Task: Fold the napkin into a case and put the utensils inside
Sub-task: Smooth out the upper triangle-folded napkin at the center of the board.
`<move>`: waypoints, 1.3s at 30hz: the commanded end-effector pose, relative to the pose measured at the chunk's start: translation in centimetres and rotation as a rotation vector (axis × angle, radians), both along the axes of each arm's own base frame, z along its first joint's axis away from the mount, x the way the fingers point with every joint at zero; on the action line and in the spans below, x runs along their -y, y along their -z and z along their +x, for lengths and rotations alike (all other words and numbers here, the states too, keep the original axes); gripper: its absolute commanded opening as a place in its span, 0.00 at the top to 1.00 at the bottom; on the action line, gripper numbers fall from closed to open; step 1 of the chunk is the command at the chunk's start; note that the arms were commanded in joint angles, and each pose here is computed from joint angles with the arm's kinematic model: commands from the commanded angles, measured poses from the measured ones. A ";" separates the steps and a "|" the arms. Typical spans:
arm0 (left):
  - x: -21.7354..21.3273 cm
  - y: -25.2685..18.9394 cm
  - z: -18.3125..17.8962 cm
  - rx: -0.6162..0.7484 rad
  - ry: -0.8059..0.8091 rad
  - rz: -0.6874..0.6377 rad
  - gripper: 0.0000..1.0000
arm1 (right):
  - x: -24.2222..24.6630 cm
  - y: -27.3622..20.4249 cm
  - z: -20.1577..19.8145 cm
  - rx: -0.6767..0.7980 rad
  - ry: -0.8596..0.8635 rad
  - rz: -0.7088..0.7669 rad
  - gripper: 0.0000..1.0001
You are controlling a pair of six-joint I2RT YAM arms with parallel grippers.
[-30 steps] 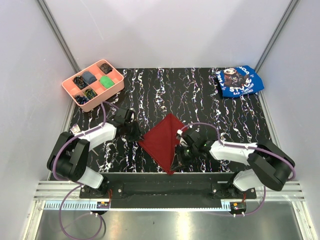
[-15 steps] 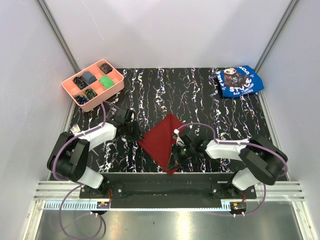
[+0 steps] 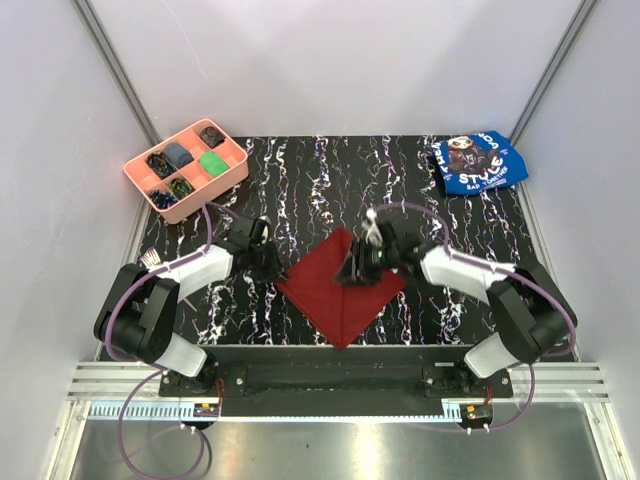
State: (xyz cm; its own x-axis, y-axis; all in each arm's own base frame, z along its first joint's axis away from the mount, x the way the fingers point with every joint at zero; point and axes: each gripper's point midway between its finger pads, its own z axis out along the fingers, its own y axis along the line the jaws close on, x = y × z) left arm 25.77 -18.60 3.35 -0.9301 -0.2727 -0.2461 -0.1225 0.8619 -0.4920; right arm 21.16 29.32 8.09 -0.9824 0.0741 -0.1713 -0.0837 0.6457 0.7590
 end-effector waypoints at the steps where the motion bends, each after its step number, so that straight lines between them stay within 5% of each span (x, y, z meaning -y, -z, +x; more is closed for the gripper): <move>1: 0.5 -1.4 1.6 0.066 0.012 -0.016 1.00 | -1.1 -3.5 6.3 0.165 -0.034 -0.009 0.53; 5: 0.6 -1.4 1.6 0.069 0.014 -0.021 1.00 | -2.5 -2.6 10.4 0.181 -0.029 -0.034 0.62; 10: 0.6 -1.2 1.4 0.063 0.020 -0.019 1.00 | -4.0 -1.2 13.5 0.155 -0.034 -0.014 0.87; 15: 0.5 -1.0 1.3 0.063 0.023 -0.015 1.00 | -3.8 0.0 15.4 0.153 -0.025 -0.001 0.92; 32: 0.0 -1.0 1.3 0.075 0.028 0.008 1.00 | -0.8 4.2 19.6 0.144 -0.036 -0.006 0.85; 35: -0.5 -2.0 1.6 0.111 0.017 0.027 0.93 | -0.7 2.0 19.9 0.174 -0.041 -0.015 0.75; 39: -0.7 -3.8 1.8 0.149 0.003 0.029 0.73 | -0.3 -1.6 19.6 0.216 -0.040 -0.023 0.64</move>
